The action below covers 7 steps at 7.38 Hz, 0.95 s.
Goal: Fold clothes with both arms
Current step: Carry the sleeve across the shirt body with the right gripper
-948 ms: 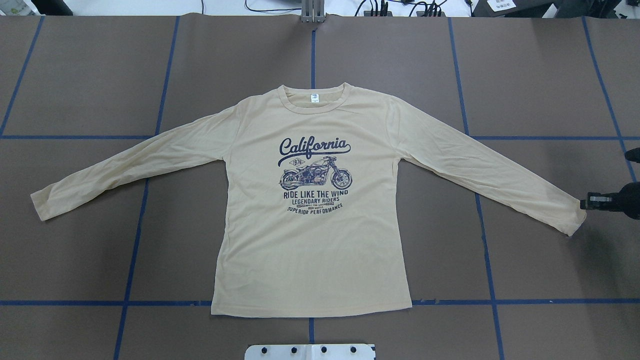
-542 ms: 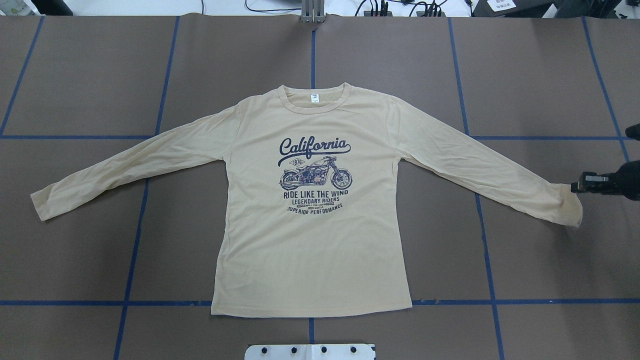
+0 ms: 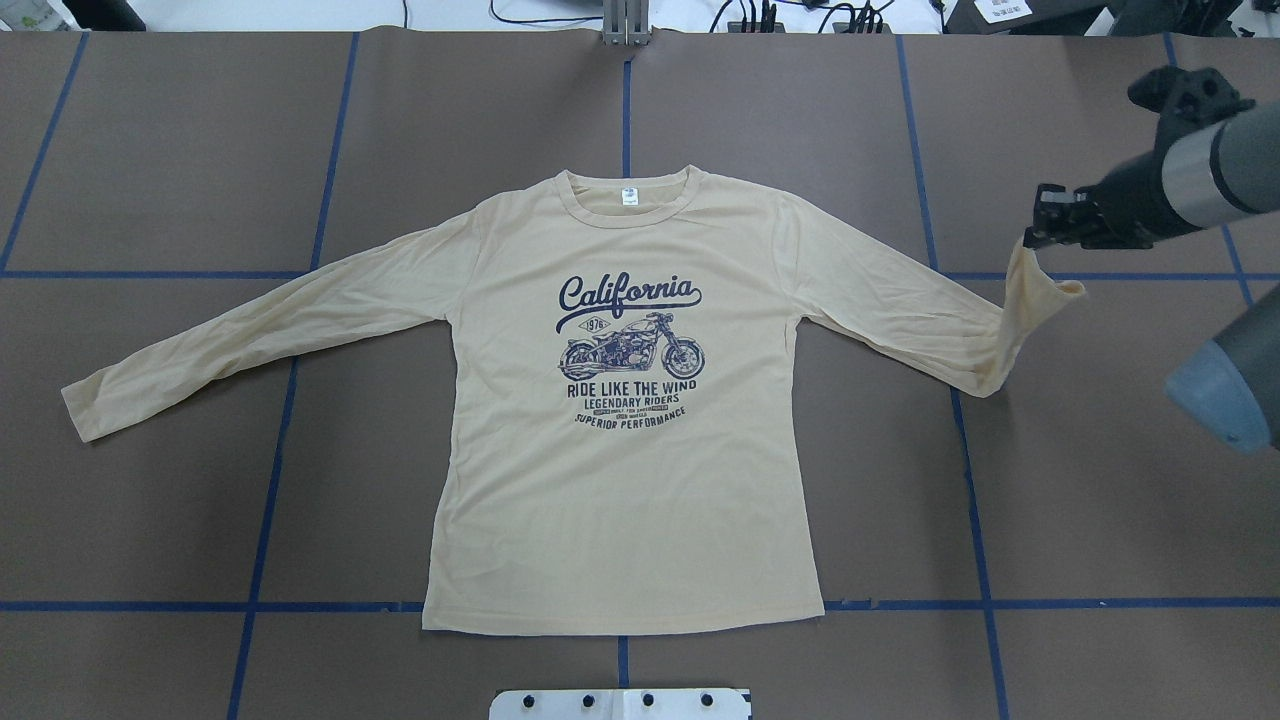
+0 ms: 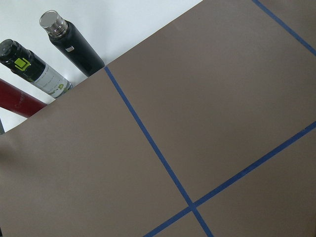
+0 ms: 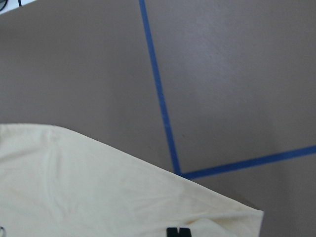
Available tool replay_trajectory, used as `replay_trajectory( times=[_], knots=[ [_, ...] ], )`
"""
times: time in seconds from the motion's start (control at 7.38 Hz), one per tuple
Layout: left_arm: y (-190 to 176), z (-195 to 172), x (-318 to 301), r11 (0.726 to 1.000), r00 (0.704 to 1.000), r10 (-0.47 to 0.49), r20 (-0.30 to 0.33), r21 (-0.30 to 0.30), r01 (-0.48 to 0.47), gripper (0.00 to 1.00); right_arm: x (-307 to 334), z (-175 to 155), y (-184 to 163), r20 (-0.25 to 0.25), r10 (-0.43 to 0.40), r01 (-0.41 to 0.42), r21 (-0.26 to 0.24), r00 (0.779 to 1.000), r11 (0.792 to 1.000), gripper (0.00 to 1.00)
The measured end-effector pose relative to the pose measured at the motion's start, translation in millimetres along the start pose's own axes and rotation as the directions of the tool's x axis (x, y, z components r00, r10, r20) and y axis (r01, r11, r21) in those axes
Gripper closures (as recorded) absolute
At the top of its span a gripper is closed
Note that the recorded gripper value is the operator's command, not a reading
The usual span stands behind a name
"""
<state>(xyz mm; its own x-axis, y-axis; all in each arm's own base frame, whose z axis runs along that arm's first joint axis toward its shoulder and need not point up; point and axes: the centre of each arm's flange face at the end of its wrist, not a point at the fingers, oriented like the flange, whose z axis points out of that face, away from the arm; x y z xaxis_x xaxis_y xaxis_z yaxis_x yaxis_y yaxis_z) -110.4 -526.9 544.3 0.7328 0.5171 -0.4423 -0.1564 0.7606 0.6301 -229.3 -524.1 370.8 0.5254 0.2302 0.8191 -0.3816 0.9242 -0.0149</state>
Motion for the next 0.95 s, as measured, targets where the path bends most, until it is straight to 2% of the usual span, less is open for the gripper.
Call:
replay_trajectory(
  times=[0.14,0.41,0.68,0.95],
  knots=[
    [-0.3,-0.1,0.0,1.0,1.0,0.0,0.0,0.0,0.0,0.0,-64.1,-11.3,-12.0,-0.019,0.058,-0.057,0.028,0.998,0.998,1.0],
    [-0.2,0.0,-0.1,1.0,1.0,-0.003,-0.001,-0.002,0.003,0.0,-179.0,-20.0,-2.3,-0.046,0.136,-0.131,0.091,0.99,0.987,1.0],
    [0.2,0.3,-0.3,1.0,1.0,-0.005,-0.001,-0.004,0.005,0.0,-285.8,-6.8,2.8,-0.025,0.228,-0.223,0.135,0.973,0.965,1.0],
    [0.1,0.3,-0.4,1.0,1.0,-0.007,0.0,-0.004,0.007,0.0,-395.2,20.9,28.9,-0.03,0.26,-0.251,0.173,0.965,0.952,1.0]
  ],
)
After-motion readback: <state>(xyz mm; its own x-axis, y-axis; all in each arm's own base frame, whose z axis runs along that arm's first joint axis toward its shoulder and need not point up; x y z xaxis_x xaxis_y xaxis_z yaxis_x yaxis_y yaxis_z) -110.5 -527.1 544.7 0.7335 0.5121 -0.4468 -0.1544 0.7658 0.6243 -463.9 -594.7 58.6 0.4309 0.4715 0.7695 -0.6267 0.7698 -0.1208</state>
